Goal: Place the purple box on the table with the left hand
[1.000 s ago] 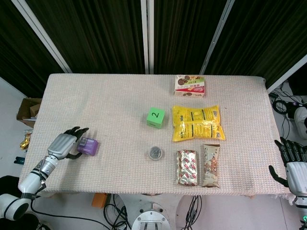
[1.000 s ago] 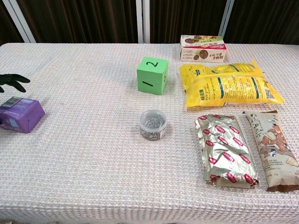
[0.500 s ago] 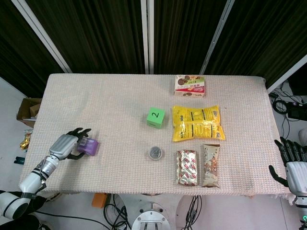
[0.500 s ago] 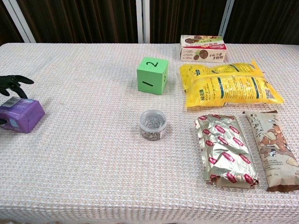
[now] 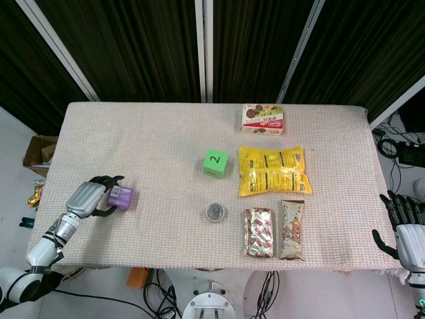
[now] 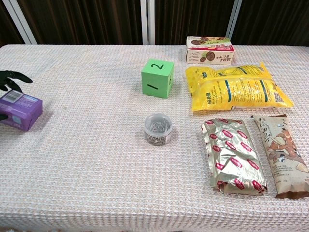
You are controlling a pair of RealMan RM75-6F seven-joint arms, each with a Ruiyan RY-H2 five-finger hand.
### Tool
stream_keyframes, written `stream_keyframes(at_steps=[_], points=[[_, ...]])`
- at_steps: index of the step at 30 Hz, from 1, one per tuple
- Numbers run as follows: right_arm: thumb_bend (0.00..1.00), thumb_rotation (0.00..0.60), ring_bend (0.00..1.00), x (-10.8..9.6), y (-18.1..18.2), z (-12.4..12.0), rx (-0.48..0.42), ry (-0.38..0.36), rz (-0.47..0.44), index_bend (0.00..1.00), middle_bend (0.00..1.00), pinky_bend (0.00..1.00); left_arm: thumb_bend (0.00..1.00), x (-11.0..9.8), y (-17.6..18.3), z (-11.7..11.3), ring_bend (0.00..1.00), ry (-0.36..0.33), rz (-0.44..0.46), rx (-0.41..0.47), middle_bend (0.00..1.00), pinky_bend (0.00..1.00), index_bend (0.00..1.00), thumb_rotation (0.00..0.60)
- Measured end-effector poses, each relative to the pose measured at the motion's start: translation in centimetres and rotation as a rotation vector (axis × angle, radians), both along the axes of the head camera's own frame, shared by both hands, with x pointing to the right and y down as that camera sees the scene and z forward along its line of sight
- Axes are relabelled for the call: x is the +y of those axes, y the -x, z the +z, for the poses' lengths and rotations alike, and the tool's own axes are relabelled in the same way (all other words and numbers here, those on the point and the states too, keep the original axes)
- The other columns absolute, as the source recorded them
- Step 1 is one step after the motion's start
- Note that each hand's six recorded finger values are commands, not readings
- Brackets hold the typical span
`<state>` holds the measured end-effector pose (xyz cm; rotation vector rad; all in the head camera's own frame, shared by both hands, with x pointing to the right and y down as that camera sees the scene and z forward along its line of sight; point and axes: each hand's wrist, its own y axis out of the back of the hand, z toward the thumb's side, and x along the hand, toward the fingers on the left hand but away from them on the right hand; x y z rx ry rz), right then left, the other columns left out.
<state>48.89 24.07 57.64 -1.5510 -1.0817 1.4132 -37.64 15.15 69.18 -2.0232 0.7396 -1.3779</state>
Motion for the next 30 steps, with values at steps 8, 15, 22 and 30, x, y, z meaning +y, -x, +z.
stream_keyframes(at_steps=[8, 15, 22, 30], points=[[0.27, 0.6, 0.0, 0.1, -0.1, 0.2, -0.003, 0.007, 0.003, 0.0, 0.0, 0.0, 0.34, -1.0, -1.0, -2.5, 0.27, -0.136, 0.15, -0.15, 0.7, 0.22, 0.15, 0.6], [0.27, 0.6, 0.0, 0.1, -0.3, 0.5, -0.003, 0.016, 0.005, 0.0, 0.0, 0.0, 0.34, -1.0, -2.4, -4.1, 0.28, -0.281, 0.349, -0.396, 0.7, 0.22, 0.11, 0.6], [0.27, 0.6, 0.0, 0.1, -0.6, 0.6, 0.003, 0.016, 0.013, 0.0, 0.0, 0.0, 0.34, -0.8, -3.7, -3.6, 0.29, -0.392, 0.519, -0.646, 0.71, 0.22, 0.08, 0.6], [0.27, 0.6, 0.0, 0.2, -0.7, 0.9, 0.005, 0.029, 0.018, 0.0, 0.0, 0.0, 0.34, 0.3, -4.5, -1.0, 0.3, -0.434, 0.61, -0.818, 0.71, 0.22, 0.08, 0.6]])
